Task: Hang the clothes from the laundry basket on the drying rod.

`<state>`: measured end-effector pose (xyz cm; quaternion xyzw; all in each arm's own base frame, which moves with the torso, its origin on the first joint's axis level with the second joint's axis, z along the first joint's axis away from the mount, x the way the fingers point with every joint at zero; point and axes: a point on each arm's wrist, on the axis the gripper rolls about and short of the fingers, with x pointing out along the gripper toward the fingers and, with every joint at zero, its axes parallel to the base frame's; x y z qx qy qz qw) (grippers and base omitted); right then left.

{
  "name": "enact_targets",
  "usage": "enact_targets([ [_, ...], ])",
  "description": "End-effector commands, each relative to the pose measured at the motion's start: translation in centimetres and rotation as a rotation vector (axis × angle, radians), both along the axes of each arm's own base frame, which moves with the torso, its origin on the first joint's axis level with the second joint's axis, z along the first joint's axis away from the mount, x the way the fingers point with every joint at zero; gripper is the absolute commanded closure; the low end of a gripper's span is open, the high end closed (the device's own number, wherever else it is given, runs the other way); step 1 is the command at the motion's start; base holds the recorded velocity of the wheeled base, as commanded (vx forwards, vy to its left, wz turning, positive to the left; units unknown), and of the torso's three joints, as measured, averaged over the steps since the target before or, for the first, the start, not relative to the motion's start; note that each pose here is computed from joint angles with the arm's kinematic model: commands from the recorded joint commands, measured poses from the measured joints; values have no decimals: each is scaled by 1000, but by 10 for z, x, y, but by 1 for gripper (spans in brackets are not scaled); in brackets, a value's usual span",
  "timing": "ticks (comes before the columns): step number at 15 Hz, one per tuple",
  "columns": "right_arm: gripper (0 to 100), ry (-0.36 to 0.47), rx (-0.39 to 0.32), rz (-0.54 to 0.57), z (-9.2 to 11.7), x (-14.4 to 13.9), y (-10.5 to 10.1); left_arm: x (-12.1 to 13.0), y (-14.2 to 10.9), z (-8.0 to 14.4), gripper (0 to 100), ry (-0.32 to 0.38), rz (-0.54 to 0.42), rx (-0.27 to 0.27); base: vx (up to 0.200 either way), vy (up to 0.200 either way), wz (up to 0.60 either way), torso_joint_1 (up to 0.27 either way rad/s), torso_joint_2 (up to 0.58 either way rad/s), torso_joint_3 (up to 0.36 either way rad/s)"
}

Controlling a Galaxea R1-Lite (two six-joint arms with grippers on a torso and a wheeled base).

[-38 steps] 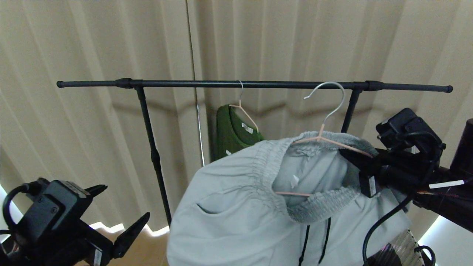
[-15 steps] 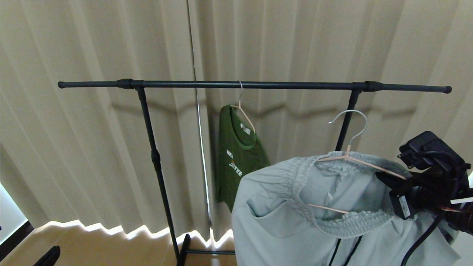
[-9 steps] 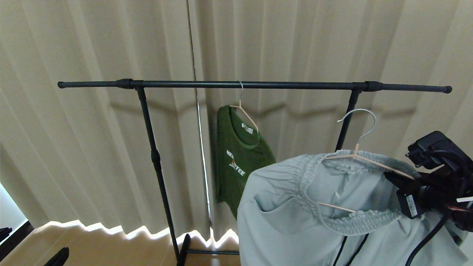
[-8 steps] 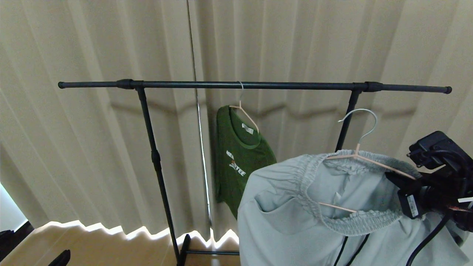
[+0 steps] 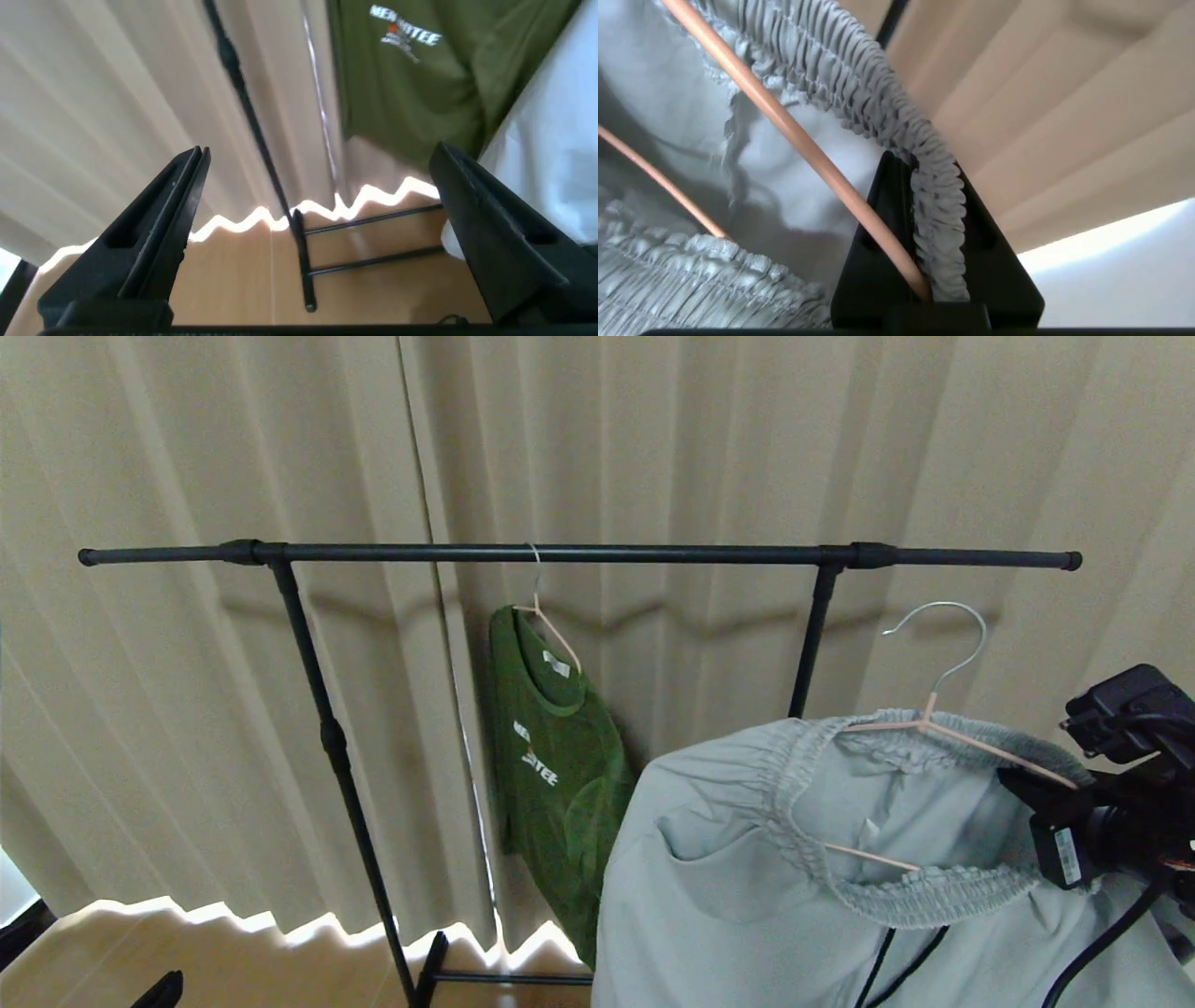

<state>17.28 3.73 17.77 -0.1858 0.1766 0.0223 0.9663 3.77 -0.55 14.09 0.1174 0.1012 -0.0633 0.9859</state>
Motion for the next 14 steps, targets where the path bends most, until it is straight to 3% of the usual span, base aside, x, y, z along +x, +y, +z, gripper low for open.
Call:
enact_targets([
  [1,100,-16,2,-26,3,-2,-5,0,-1,0,0,1,-17,0,0,0,0,0,0,0],
  [5,100,-21,0,-98,7,-6,-18,0,-1,2,0,-8,-21,-2,0,0,0,0,0,0],
  [11,100,-37,6,-97,18,12,-15,1,-1,3,0,-7,-17,-1,0,0,0,0,0,0],
  [14,100,-33,7,-86,20,24,-11,1,-1,3,0,-9,-16,0,200,0,0,-2,2,-2],
])
